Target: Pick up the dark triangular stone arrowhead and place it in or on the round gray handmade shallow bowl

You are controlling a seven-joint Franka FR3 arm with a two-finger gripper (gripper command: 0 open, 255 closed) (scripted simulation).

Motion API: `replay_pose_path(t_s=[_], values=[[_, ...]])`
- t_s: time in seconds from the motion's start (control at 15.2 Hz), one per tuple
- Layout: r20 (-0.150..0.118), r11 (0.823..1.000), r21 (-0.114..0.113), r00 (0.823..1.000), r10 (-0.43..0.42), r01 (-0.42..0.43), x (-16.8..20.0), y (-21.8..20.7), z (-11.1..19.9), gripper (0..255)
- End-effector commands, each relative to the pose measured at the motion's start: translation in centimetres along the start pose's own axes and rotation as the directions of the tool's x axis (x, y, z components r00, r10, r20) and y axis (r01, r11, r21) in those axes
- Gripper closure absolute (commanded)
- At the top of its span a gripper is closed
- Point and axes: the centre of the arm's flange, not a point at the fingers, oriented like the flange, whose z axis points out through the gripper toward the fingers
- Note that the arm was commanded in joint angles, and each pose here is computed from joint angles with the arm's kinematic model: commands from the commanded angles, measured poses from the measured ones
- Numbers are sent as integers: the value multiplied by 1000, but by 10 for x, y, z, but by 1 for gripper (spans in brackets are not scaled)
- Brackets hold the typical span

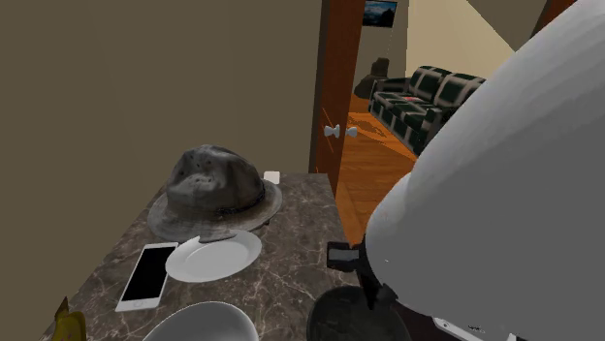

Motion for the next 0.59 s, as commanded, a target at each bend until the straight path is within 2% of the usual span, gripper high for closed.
replay_pose_path(t_s=[0.0,0.53], values=[[0,1000,-1,1000,0,0,-12,3,0,255],[0,1000,-1,1000,0,0,-36,2,34,255]])
